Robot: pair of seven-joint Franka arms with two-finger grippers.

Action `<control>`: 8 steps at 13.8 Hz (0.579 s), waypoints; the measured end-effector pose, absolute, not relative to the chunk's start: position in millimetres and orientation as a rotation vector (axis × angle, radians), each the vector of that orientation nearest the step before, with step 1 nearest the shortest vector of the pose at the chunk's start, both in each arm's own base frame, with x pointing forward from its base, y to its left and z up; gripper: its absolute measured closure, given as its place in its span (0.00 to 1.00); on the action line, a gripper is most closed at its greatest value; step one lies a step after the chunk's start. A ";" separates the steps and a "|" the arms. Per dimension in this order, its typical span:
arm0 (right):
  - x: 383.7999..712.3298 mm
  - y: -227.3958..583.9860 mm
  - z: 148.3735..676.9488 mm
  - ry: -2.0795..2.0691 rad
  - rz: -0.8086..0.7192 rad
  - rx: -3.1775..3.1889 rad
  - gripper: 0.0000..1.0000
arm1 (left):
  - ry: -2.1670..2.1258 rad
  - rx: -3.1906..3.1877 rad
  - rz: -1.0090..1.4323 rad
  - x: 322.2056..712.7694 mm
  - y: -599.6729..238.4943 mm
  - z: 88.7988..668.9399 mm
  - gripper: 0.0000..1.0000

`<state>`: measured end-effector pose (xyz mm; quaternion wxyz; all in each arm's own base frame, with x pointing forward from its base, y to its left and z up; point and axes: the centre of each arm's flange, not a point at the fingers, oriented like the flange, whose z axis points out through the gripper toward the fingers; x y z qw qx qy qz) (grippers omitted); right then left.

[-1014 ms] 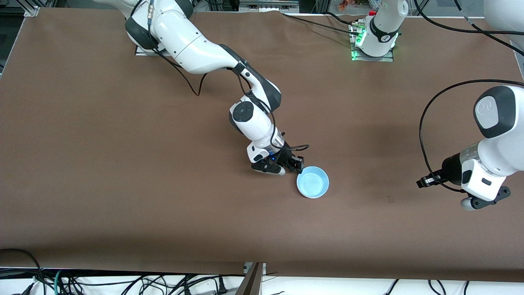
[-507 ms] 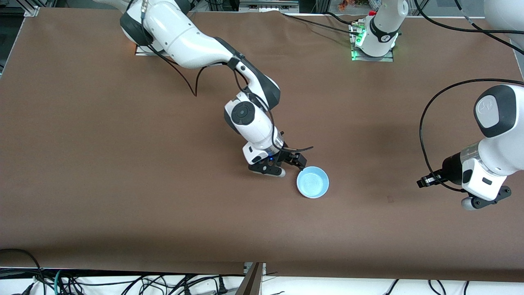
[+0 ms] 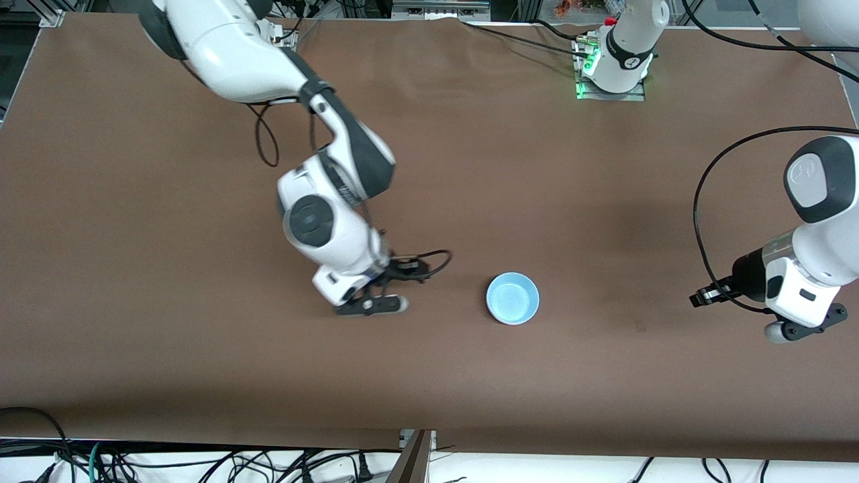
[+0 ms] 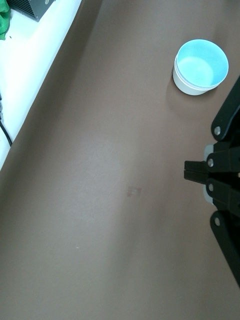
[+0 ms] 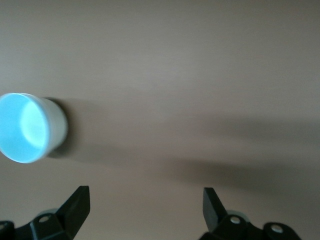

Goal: Stack pink and blue bowls on white bowl

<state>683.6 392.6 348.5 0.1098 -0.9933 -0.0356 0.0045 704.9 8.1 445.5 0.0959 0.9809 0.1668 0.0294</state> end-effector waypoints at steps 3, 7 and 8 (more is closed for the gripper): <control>691.0 340.5 376.9 -0.221 0.091 -3.008 0.00 | 0.483 2.911 0.122 702.4 29.2 457.2 0.80; 699.2 262.9 419.5 -0.272 0.148 -3.060 0.00 | 0.485 2.913 0.134 701.0 38.1 461.6 0.59; 699.8 235.3 431.6 -0.278 0.151 -3.062 0.00 | 0.486 2.913 0.134 701.0 38.8 461.6 0.50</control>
